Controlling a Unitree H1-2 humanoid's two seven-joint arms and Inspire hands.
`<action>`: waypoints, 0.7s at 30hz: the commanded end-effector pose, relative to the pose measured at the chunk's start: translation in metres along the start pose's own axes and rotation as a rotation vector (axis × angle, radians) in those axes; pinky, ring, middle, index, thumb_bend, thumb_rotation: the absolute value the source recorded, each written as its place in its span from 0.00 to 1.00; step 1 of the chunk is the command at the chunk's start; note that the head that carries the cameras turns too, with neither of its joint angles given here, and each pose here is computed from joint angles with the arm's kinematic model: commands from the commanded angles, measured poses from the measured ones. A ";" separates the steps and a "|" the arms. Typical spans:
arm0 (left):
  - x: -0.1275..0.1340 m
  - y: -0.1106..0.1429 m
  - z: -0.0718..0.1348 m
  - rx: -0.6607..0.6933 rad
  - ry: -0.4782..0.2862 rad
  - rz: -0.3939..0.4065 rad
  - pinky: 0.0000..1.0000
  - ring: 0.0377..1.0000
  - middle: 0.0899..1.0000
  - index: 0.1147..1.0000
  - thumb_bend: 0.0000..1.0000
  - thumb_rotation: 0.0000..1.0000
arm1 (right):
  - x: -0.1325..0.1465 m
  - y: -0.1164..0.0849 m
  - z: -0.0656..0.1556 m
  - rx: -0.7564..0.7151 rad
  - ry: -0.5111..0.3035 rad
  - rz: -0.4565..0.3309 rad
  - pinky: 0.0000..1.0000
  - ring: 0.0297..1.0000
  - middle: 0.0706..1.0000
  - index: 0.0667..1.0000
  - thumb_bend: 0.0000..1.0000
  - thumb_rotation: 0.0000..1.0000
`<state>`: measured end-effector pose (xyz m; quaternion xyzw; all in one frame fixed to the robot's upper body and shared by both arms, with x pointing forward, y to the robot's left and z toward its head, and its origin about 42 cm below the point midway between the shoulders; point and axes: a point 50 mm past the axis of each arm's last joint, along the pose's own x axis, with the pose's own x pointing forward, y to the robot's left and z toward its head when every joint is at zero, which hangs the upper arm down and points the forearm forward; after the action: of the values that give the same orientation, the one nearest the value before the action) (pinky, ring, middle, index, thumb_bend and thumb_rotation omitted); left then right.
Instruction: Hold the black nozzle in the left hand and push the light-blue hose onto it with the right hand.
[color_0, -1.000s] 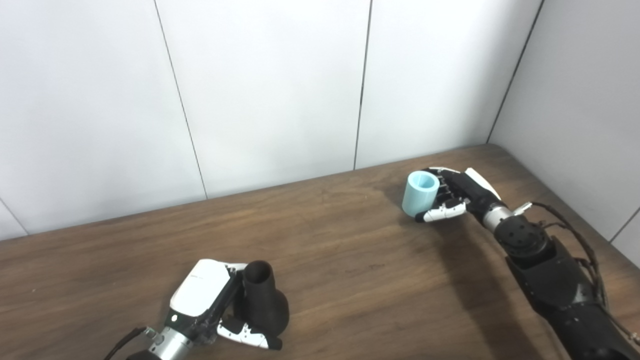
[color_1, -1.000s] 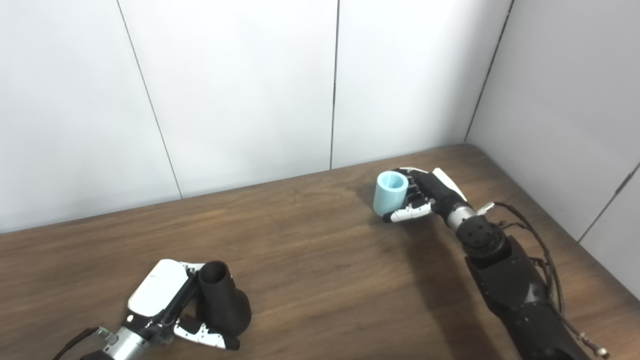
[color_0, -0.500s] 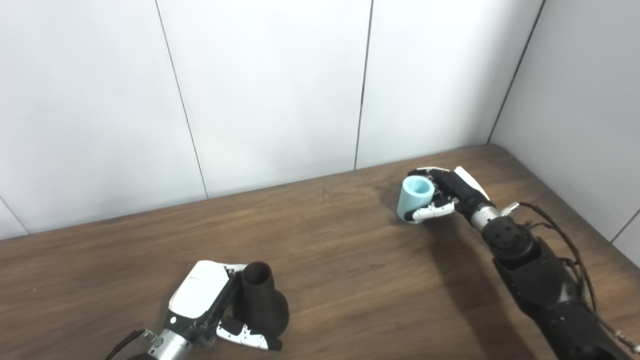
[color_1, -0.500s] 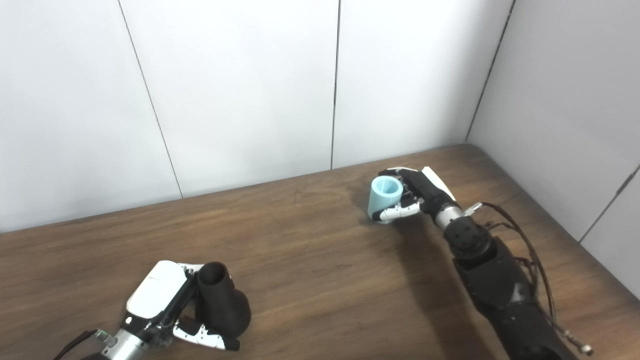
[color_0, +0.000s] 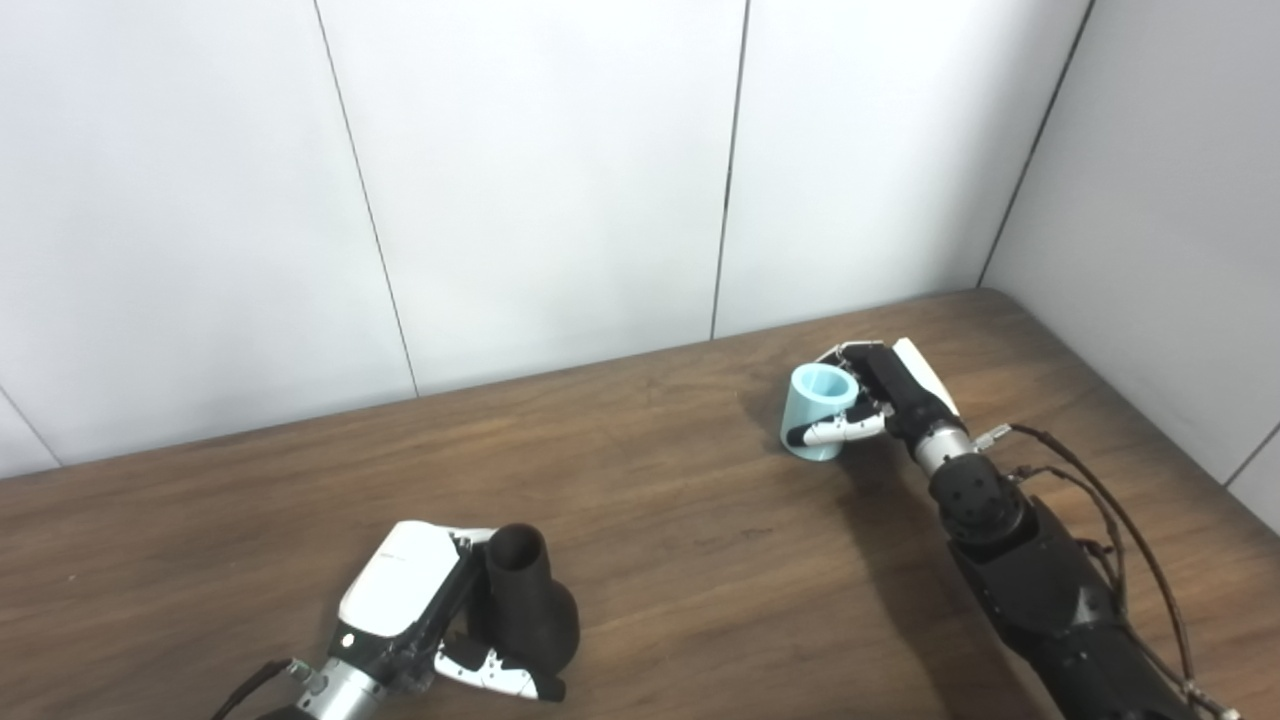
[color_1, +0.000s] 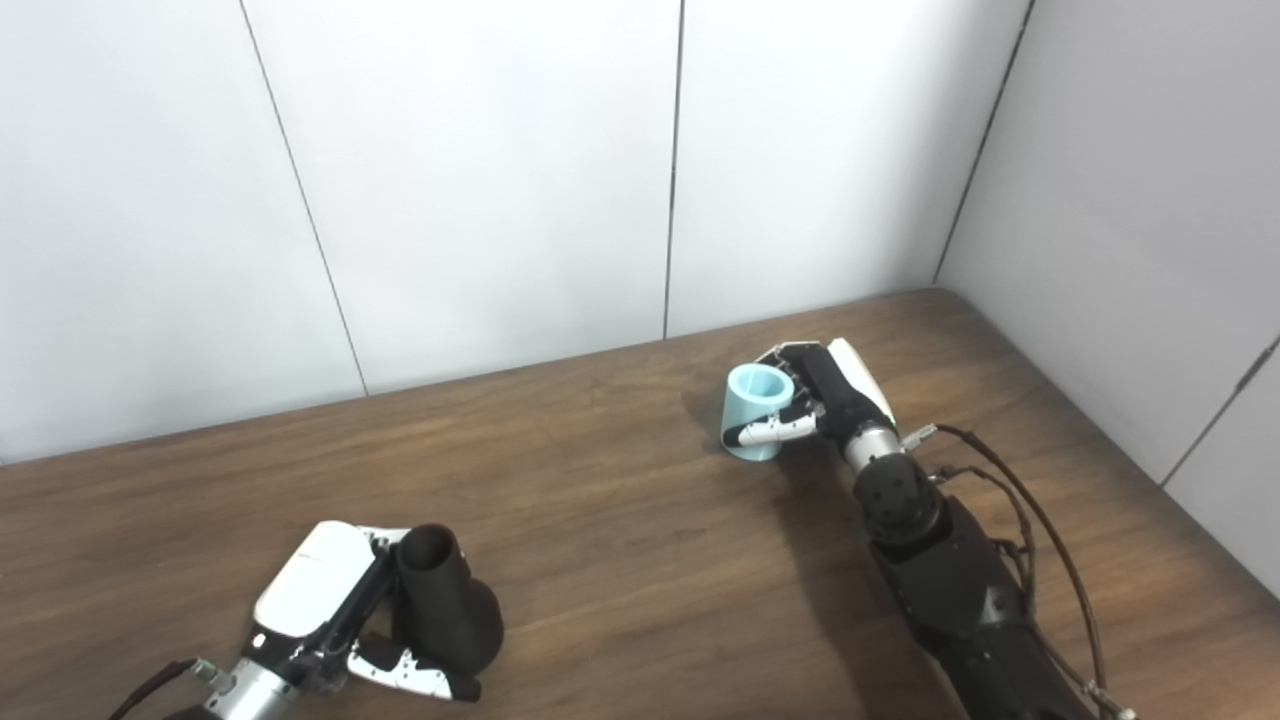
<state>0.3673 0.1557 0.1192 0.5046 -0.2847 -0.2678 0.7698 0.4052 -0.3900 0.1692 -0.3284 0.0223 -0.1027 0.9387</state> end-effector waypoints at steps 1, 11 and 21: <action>-0.045 -0.054 -0.003 -0.042 0.101 -0.213 0.30 0.38 0.35 0.45 0.52 0.00 | 0.007 -0.017 0.015 -0.009 -0.073 -0.054 0.43 0.45 0.44 0.45 0.53 0.00; -0.044 -0.057 0.000 -0.033 0.103 -0.219 0.31 0.40 0.35 0.45 0.52 0.00 | -0.011 -0.019 0.063 0.026 -0.265 -0.014 0.33 0.36 0.38 0.47 0.53 0.00; -0.030 -0.060 0.008 -0.019 0.101 -0.202 0.26 0.34 0.34 0.45 0.52 0.00 | -0.042 -0.016 0.168 0.126 -0.481 0.103 0.25 0.29 0.37 0.47 0.53 0.00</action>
<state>0.3674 0.1468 0.1190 0.5098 -0.2823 -0.2621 0.7693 0.3768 -0.3002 0.2760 -0.2848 -0.1435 0.0181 0.9476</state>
